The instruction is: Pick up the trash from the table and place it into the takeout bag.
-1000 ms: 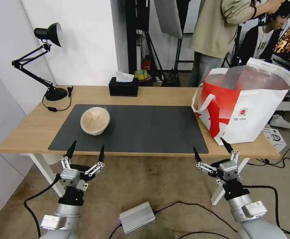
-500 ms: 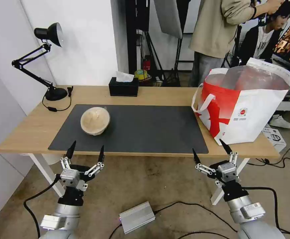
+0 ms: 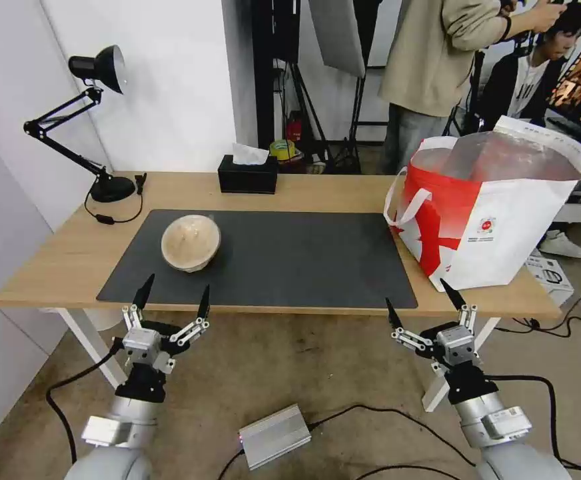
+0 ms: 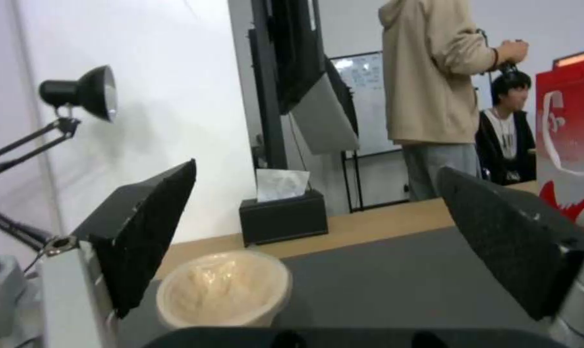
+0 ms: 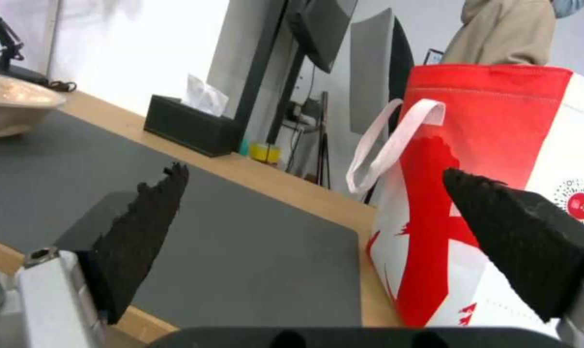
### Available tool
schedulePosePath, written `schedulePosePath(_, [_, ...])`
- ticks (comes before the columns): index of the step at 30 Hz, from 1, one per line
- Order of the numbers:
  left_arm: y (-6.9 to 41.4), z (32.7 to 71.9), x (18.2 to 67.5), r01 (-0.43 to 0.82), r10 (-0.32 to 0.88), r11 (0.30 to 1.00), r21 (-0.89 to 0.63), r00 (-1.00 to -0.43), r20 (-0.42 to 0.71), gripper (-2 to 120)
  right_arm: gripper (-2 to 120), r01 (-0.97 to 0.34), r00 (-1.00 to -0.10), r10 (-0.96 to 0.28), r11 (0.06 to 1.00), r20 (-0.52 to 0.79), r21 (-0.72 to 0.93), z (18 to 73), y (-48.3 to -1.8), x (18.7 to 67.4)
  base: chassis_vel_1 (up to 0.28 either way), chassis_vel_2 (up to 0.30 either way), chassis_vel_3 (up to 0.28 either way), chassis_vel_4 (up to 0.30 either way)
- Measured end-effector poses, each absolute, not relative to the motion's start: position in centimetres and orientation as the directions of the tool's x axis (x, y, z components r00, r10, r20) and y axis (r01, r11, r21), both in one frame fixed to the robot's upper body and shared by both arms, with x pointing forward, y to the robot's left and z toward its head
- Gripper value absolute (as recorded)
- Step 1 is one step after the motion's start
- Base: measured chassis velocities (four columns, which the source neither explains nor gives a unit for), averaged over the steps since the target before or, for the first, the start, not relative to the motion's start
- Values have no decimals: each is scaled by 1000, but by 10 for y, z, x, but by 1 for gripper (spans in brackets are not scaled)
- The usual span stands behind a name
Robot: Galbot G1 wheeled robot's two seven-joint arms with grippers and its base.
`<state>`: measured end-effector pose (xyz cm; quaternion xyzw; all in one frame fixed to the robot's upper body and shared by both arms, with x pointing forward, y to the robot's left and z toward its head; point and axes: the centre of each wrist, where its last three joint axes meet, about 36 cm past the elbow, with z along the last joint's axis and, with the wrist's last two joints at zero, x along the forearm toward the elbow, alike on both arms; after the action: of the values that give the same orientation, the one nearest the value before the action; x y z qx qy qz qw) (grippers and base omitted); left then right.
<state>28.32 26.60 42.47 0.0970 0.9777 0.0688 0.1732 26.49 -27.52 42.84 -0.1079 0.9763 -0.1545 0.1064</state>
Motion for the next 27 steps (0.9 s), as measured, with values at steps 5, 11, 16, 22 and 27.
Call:
schedulePosePath(5, [277, 427, 300, 187, 244, 961, 206, -921, -303, 100, 100, -178, -954, -243, 929, -174, -325, 428, -275, 265, 0, 0, 0, 0])
schedulePosePath(11, [283, 430, 313, 201, 267, 951, 236, -919, -291, 100, 100, -177, -954, -243, 929, -174, -325, 428, -275, 265, 0, 0, 0, 0])
schedulePosePath(16, [288, 440, 331, 217, 294, 936, 276, -915, -276, 100, 100, -177, -954, -243, 929, -174, -324, 428, -275, 265, 0, 0, 0, 0])
schedulePosePath(22, [297, 450, 354, 244, 331, 911, 334, -913, -237, 100, 100, -177, -954, -242, 929, -174, -324, 428, -275, 265, 0, 0, 0, 0])
schedulePosePath(27, [303, 461, 373, 267, 362, 884, 383, -911, -199, 100, 100, -177, -955, -242, 930, -174, -324, 428, -275, 265, 0, 0, 0, 0])
